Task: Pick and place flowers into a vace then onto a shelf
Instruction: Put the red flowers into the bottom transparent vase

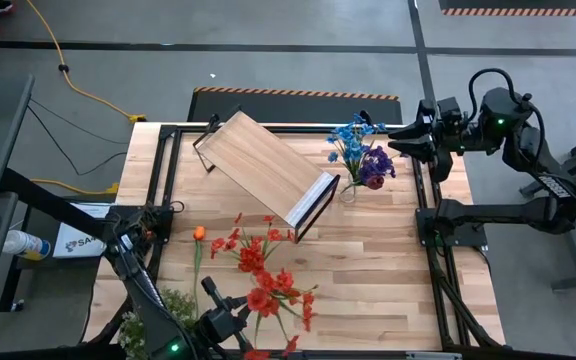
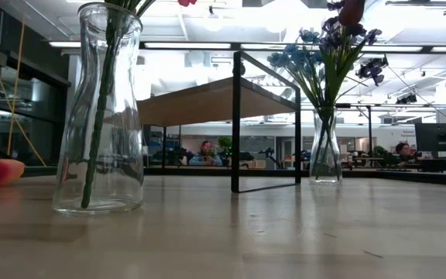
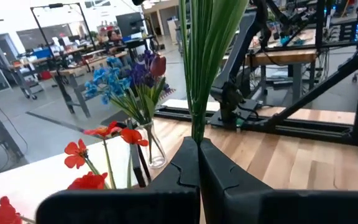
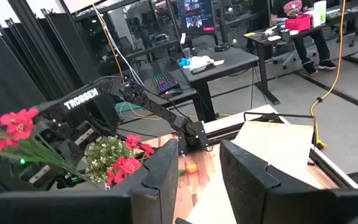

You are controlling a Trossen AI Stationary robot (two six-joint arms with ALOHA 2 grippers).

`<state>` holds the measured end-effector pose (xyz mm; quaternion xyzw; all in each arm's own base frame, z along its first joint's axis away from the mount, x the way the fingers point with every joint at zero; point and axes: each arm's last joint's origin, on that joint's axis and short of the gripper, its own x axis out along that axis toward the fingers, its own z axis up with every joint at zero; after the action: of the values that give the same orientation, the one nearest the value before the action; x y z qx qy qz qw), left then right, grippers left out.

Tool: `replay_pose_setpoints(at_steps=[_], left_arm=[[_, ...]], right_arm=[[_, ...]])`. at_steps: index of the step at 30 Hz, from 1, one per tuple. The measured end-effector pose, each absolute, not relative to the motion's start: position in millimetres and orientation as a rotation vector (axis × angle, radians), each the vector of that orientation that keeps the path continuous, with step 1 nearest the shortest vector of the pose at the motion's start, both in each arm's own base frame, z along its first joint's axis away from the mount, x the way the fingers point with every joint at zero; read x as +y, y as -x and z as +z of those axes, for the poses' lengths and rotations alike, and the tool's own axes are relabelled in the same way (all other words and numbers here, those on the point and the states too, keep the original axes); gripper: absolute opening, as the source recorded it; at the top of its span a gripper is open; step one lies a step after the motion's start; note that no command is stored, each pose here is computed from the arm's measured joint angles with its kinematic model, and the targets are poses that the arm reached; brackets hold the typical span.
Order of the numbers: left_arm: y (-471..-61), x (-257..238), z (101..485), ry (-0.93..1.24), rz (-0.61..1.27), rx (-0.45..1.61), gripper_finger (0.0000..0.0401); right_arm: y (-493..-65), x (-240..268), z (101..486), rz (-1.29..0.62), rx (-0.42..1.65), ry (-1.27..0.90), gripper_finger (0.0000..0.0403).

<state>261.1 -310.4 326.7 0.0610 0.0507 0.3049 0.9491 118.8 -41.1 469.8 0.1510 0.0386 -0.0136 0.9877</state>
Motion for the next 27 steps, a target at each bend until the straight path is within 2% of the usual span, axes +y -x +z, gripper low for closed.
replay_pose_setpoints(at_steps=[27], left_arm=[[-262,-306,290,-0.113,0.636,0.034,0.0027]], right_arm=[[-119,-41,470,-0.022,0.077,-0.327,0.0110]])
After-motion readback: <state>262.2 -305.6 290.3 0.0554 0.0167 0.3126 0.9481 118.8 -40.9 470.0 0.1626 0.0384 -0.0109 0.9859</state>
